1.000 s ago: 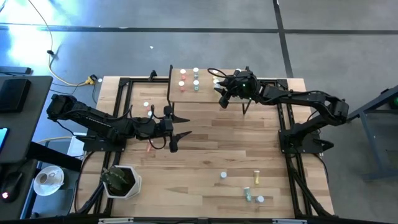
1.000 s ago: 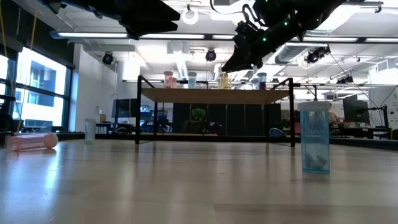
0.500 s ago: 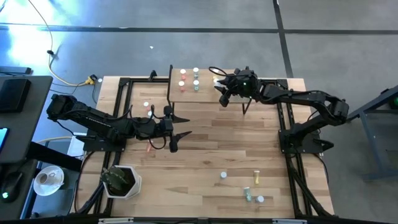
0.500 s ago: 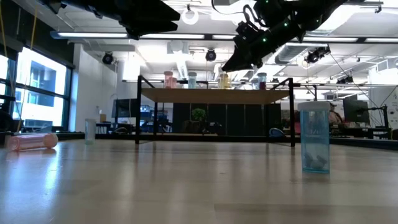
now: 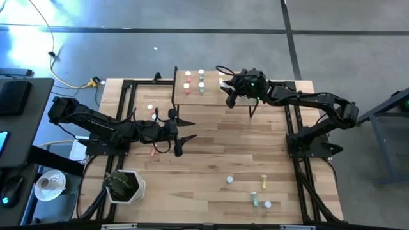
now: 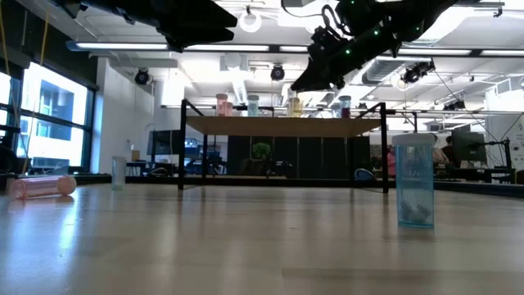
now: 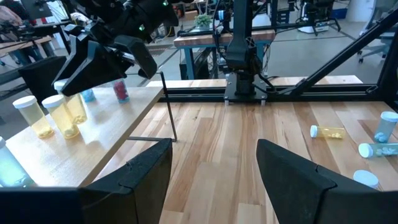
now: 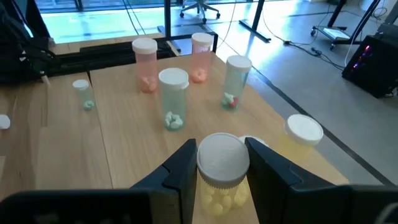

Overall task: Pick and place medicine bottles onto shelf by color
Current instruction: Put the yellow medicine bottle on the shelf

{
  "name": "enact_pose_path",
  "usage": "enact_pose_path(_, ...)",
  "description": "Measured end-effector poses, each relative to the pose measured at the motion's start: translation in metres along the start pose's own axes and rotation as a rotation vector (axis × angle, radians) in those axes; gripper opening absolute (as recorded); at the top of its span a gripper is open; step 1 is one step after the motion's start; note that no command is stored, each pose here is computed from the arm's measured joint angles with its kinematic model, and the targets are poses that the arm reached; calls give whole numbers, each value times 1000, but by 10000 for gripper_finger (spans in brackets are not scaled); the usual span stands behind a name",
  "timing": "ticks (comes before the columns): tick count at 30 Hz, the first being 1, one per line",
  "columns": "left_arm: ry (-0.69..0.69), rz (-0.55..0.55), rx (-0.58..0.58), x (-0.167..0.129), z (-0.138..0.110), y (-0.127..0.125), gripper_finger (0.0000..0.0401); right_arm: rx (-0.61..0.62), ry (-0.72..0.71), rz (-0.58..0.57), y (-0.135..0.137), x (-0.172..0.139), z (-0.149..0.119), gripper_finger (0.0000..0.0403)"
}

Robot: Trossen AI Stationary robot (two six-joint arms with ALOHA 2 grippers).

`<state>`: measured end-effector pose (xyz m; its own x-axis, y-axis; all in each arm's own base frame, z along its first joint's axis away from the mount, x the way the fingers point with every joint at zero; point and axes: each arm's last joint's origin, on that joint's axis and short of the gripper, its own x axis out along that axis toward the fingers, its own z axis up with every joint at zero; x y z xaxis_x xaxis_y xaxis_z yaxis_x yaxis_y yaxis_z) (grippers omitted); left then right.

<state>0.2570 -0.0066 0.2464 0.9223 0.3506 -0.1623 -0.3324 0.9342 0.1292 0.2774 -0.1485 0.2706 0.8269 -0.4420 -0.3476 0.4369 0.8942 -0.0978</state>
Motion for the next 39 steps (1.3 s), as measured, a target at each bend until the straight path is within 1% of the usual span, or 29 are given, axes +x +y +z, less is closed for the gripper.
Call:
enact_pose_path(6, 0, 0, 0, 0, 0, 0, 225, 2, -14, -1, 0, 0, 1, 103)
enact_pose_path(8, 0, 0, -1, 0, 0, 0, 225, 24, -13, 3, 0, 0, 1, 103)
enact_pose_path(11, 0, 0, -1, 0, 0, 0, 225, 48, -15, 34, 3, 0, 1, 103)
enact_pose_path(14, 0, 0, -1, 0, 0, 0, 225, 44, -17, 60, 10, 0, 2, 103)
enact_pose_path(17, 0, 0, -1, 0, 0, 0, 225, 36, -17, 51, 15, 0, 3, 103)
enact_pose_path(21, 0, 0, -1, 0, 0, 0, 225, 35, -14, 30, 16, 0, 3, 103)
enact_pose_path(30, 0, 0, -4, 0, 0, 0, 225, 55, 66, 42, 20, -1, -5, 103)
enact_pose_path(34, 0, 0, -18, 0, 0, 0, 225, 14, 3, 22, 29, -1, 2, 103)
enact_pose_path(39, 0, 0, -19, 0, 0, 0, 225, -40, -63, 40, 38, -7, 11, 103)
